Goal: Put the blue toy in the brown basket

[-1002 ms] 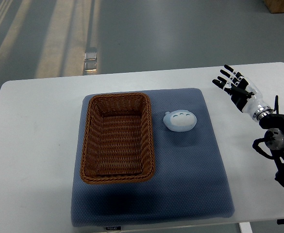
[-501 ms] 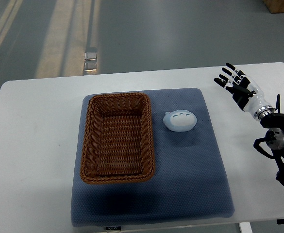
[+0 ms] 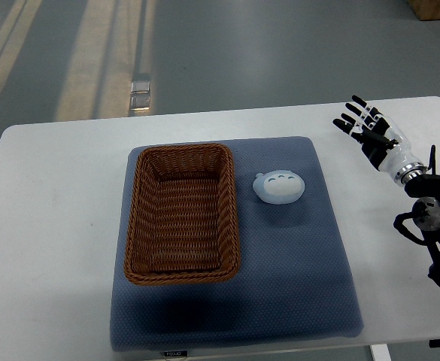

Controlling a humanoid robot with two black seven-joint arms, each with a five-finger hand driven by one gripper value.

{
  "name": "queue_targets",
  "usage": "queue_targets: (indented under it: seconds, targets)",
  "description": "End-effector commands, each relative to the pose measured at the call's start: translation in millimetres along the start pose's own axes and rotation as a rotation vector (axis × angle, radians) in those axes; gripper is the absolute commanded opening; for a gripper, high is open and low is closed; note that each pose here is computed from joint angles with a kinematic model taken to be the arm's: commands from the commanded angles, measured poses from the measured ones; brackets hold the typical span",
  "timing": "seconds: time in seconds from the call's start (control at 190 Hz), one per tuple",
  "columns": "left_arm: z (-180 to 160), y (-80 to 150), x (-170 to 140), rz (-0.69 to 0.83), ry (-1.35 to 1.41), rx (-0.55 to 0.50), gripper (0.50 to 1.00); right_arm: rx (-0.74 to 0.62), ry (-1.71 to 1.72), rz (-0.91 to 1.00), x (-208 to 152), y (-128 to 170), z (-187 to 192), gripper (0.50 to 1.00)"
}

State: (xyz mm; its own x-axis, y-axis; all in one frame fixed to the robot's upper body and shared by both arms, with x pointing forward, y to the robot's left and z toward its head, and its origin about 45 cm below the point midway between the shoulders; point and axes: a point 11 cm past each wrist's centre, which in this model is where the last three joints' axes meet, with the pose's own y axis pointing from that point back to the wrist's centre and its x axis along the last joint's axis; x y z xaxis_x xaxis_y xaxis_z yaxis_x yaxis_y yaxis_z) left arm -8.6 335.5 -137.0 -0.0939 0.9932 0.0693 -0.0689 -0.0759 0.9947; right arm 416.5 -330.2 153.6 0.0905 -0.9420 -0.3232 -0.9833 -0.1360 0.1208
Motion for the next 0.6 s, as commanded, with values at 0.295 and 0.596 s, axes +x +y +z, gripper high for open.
queue_targets:
  seconds: [0.295, 0.596]
  targets:
    - [0.0, 0.0, 0.0, 0.0, 0.0, 0.0, 1.0, 0.002, 0.015, -0.013, 2.7, 0.1, -5.4, 0.928]
    - [0.0, 0.0, 0.0, 0.0, 0.0, 0.0, 1.0, 0.001, 0.209, -0.12, -2.0, 2.1, -31.1, 0.928]
